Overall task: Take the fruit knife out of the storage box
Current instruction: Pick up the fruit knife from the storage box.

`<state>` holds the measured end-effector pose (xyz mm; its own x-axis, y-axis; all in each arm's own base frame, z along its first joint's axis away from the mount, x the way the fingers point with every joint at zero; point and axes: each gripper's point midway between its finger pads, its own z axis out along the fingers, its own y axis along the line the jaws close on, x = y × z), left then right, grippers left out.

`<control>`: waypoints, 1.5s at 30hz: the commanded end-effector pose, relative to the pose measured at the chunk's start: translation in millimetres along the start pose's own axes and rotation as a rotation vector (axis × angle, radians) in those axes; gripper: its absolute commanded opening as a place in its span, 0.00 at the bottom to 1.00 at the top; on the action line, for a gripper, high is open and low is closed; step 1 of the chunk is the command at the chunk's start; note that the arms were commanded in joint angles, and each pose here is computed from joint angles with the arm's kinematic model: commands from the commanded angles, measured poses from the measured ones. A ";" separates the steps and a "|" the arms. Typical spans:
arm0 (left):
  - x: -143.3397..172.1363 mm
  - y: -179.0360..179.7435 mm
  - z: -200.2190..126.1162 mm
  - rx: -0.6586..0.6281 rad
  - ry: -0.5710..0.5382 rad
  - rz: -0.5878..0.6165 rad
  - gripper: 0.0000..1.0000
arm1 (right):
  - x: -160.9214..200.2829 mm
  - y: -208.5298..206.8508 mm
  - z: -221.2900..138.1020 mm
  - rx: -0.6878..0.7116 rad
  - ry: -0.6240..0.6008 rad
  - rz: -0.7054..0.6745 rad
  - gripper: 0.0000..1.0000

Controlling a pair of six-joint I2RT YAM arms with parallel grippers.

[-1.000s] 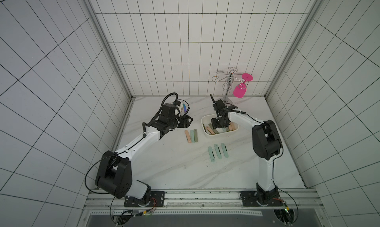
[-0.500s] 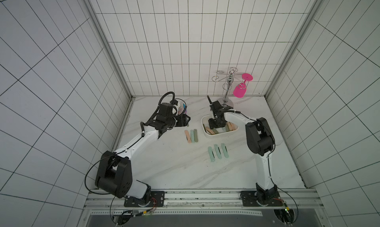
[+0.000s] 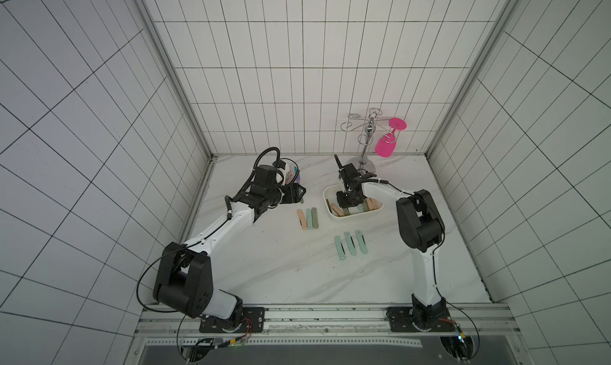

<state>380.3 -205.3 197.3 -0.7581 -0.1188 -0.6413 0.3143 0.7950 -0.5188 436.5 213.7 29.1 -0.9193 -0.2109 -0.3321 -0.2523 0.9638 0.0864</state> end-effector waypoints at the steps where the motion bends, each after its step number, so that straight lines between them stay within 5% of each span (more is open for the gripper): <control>1: -5.8 -1.9 3.6 0.018 -0.008 0.012 0.69 | 23.0 0.7 4.8 -0.018 0.069 0.004 0.17; 8: -4.9 -3.4 6.1 0.033 -0.003 0.004 0.69 | 4.3 4.2 -13.5 -0.026 0.008 -0.002 0.08; 18: 2.1 -18.2 15.4 0.084 0.013 -0.006 0.69 | -20.6 16.4 -66.2 -0.060 -0.111 -0.021 0.08; 33: 3.8 -46.0 43.3 0.254 0.023 -0.131 0.69 | 9.0 93.5 -137.7 -0.252 -0.173 -0.133 0.10; 45: 14.8 -55.6 53.2 0.337 0.050 -0.207 0.63 | 18.2 122.9 -154.8 -0.310 -0.191 -0.192 0.11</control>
<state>382.9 -274.0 185.1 -0.8438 -0.2145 -0.4919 0.3091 0.5550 -0.7723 354.6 301.6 177.1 -0.7789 -0.3070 -0.5469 -0.5074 0.8209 0.2619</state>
